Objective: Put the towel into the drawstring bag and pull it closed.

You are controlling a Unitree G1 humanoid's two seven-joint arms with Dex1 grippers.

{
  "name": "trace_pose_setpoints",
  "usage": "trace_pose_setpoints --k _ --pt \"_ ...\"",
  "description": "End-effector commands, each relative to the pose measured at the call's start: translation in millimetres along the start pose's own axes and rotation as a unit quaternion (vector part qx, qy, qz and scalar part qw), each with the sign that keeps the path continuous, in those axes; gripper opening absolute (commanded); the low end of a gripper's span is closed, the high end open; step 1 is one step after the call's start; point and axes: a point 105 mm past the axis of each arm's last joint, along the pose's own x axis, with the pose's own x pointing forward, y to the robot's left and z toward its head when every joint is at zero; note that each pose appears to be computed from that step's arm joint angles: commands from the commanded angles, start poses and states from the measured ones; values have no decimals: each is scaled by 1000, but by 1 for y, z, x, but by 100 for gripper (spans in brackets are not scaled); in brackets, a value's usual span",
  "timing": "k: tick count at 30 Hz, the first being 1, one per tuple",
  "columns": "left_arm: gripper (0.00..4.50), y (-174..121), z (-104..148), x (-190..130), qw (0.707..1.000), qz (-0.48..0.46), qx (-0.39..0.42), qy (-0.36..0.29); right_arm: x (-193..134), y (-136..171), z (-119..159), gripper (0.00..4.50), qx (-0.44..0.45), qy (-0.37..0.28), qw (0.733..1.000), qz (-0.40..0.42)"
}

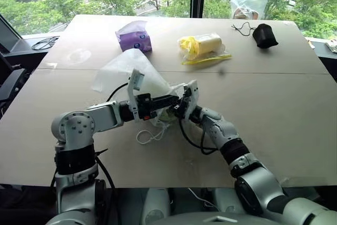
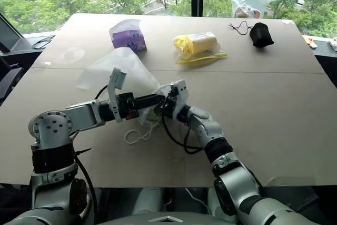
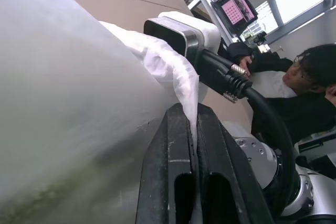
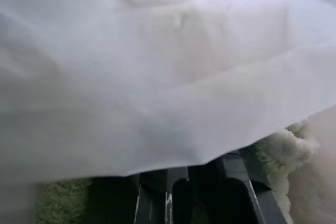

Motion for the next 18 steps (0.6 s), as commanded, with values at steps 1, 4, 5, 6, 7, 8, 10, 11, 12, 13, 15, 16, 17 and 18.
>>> trace_pose_setpoints --k 1,4,5,6,7,8,10,11,12,13,15,16,17,18 --pt "0 -3 1 1 1000 2 18 0 46 58 4 3 -25 2 996 88" --pt "0 6 0 -1 999 24 23 -2 43 53 8 3 -31 -3 997 77" --pt "0 9 1 -2 999 31 26 -5 41 49 11 3 -35 -6 997 69" --pt "0 13 6 -6 999 40 30 -15 33 47 16 36 -37 -12 997 72" --pt "0 16 9 -8 998 46 32 -22 28 46 19 72 -38 -15 996 76" --pt "0 19 15 -12 997 53 35 -32 21 40 22 105 -59 -13 996 58" --pt "0 25 23 -19 996 62 39 -44 10 30 26 198 -86 -8 996 27" --pt "0 29 27 -23 995 69 45 -48 1 28 29 254 -102 -2 995 24" --pt "0 32 29 -27 995 72 50 -50 -5 28 31 254 -107 2 994 27" --pt "0 34 32 -30 994 74 52 -53 -12 27 33 254 -108 3 994 26" --pt "0 39 38 -35 994 77 52 -59 -23 23 37 254 -135 10 991 13" --pt "0 41 40 -37 994 79 54 -59 -28 22 38 254 -148 17 989 11" --pt "0 42 41 -37 994 79 57 -58 -30 21 36 254 -157 25 987 11" --pt "0 42 41 -37 994 78 59 -57 -31 20 34 254 -163 33 986 10"
